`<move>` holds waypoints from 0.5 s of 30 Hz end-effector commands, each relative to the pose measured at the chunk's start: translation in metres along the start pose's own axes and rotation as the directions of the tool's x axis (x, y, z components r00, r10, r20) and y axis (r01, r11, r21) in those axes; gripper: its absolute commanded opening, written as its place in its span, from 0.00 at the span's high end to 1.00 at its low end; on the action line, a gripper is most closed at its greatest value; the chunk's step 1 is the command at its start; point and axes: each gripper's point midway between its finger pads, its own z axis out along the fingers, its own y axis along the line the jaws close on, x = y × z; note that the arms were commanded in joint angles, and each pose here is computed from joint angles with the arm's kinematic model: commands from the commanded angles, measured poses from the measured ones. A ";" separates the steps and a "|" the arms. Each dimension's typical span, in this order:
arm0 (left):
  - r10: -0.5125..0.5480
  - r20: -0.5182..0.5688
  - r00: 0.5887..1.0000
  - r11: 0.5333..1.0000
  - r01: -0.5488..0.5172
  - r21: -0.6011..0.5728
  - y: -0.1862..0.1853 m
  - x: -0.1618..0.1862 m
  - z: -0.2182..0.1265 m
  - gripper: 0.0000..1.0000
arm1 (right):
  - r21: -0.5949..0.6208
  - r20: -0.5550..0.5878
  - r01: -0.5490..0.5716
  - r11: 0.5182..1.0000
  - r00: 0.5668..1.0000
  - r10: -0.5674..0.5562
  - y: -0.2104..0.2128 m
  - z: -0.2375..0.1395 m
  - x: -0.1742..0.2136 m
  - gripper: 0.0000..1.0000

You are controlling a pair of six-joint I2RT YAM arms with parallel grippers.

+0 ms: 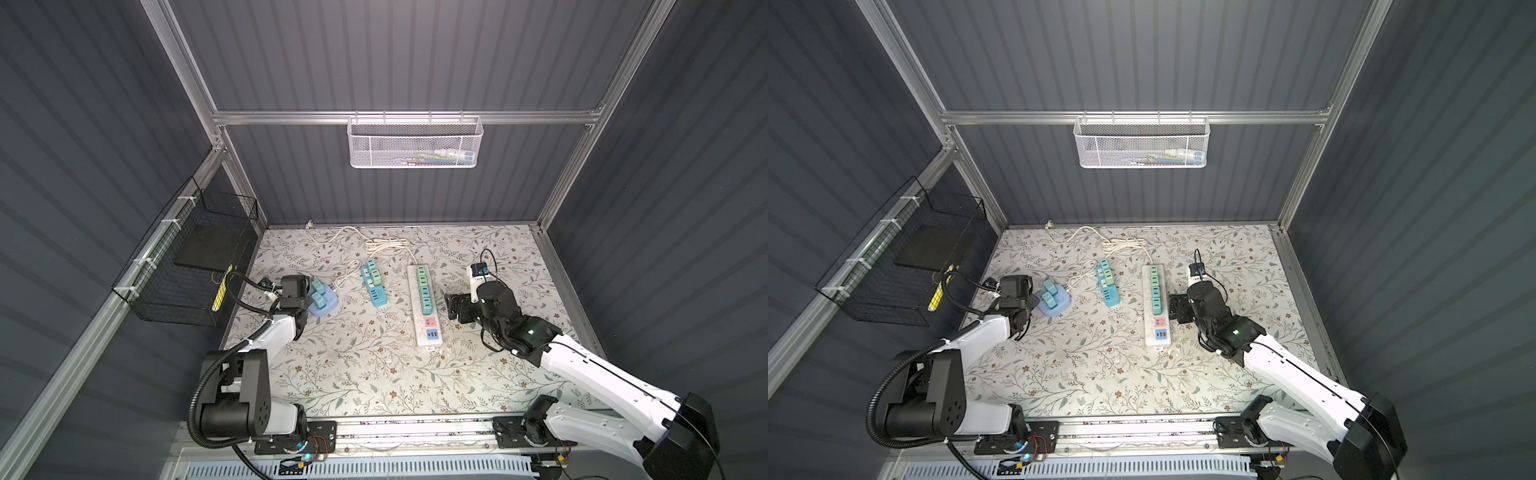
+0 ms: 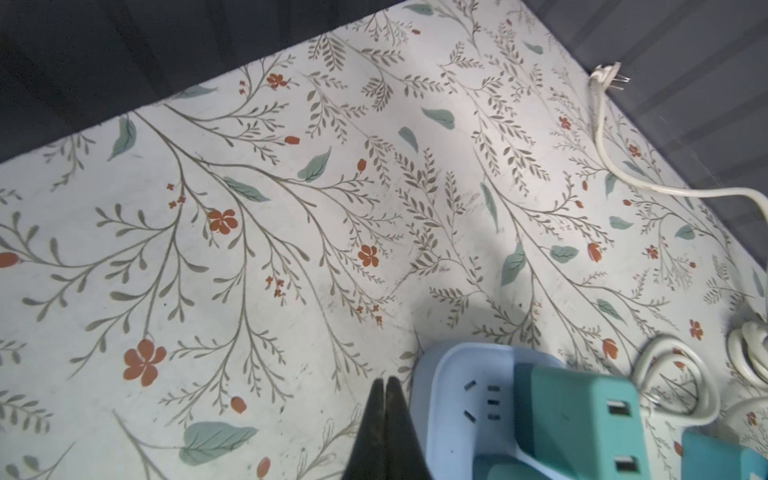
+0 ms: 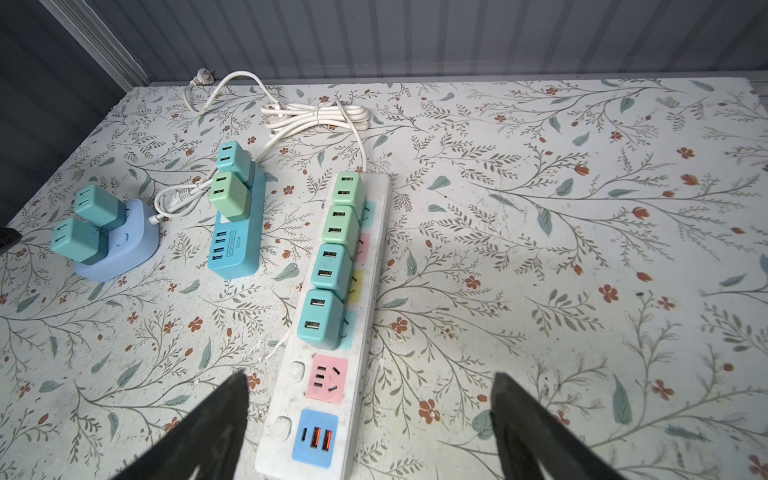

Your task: Insert the plug

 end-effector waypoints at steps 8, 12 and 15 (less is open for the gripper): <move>-0.092 -0.142 0.986 0.987 0.109 0.120 -0.020 0.016 0.050 1.00 | 0.027 0.005 -0.002 1.000 1.000 0.002 -0.010 -0.009 0.000 0.09; -0.074 -0.184 0.980 0.982 0.104 0.159 -0.032 0.021 0.055 1.00 | 0.034 0.016 -0.001 0.999 1.000 0.001 -0.013 -0.015 -0.001 0.08; -0.045 -0.223 0.974 0.970 0.096 0.223 -0.046 0.030 0.061 1.00 | 0.037 0.020 -0.001 0.999 1.000 0.000 -0.014 -0.017 -0.003 0.08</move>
